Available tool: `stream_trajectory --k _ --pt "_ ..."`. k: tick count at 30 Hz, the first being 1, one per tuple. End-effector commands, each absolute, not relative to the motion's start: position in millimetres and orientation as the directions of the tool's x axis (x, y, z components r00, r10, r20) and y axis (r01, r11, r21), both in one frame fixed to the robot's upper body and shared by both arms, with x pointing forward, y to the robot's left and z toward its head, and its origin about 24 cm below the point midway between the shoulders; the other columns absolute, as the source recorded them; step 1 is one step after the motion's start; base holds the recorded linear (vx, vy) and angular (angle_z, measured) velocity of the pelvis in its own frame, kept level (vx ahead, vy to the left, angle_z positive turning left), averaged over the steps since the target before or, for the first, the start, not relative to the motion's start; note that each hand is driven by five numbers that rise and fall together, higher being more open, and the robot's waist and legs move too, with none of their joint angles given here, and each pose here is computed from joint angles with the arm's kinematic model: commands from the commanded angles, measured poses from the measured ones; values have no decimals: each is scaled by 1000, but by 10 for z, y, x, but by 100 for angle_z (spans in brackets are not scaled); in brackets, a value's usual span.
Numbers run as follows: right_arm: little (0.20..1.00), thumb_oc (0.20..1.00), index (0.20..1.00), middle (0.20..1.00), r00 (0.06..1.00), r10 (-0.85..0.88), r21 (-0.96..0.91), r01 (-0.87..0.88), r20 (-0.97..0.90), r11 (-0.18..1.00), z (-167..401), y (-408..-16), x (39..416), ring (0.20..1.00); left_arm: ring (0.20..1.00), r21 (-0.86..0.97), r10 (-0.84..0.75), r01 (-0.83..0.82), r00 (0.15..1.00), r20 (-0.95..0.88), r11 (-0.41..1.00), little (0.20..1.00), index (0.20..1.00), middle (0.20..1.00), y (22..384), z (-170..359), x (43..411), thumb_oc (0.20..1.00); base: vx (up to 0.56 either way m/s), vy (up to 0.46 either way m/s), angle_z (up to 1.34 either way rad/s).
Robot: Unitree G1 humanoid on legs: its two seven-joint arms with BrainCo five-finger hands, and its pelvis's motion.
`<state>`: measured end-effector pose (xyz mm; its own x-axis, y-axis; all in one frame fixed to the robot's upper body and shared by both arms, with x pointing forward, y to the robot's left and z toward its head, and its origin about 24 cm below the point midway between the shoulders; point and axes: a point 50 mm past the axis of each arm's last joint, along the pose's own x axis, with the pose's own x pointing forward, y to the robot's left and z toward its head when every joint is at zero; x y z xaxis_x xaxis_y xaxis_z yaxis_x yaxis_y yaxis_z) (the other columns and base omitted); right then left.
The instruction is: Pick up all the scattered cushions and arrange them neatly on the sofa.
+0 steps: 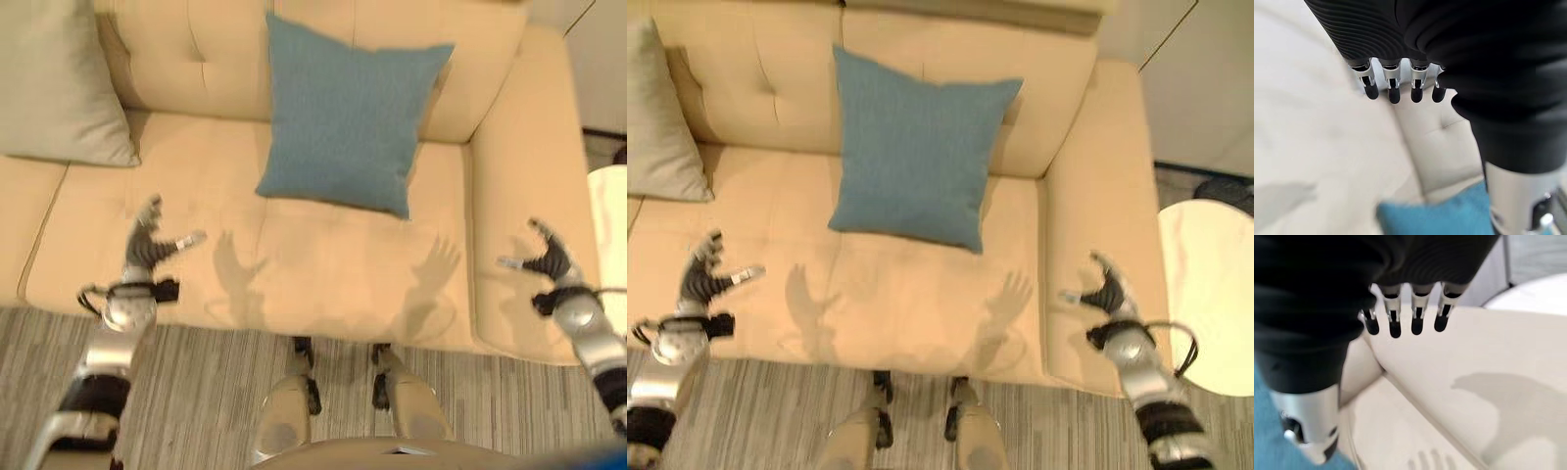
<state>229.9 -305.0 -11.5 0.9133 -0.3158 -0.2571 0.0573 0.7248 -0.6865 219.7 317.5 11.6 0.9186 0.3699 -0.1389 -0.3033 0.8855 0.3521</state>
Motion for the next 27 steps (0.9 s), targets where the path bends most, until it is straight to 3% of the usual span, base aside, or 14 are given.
stream_trajectory --k 1,8,11,13,22,27 --pt "1000 1000 1000 1000 931 -218 -748 -79 -291 659 -111 -2976 2455 1000 1000 400 290 -177 926 -241 899 1000 1000 1000 3063 -85 2281 1000 0 0 0" --pt "1000 1000 1000 1000 776 -236 -643 -265 -584 718 -878 -2791 1852 1000 1000 396 336 -70 674 -658 915 1000 1000 1000 2913 -1061 1433 1000 0 -27 1" --pt "1000 1000 1000 1000 694 -257 -592 -297 -673 749 -1098 -2742 1612 1000 1000 388 340 -24 531 -776 921 1000 1000 1000 2818 -1325 1062 1000 -32 -75 -1" --pt "1000 1000 1000 1000 645 -278 -571 -301 -712 764 -1190 -2749 1475 1000 1000 392 337 16 480 -810 920 1000 1000 1000 2791 -1396 931 1000 -46 -75 2" --pt "1000 1000 1000 1000 520 -363 -553 -273 -773 787 -1320 -2845 1273 1000 1000 359 308 38 434 -847 933 1000 1000 1000 2633 -1492 915 1000 -132 17 -4" --pt "1000 1000 1000 1000 489 -360 -532 -274 -795 802 -1364 -2783 1276 1000 1000 346 254 106 488 -835 932 1000 1000 1000 2477 -1481 1120 1000 -139 213 -12"
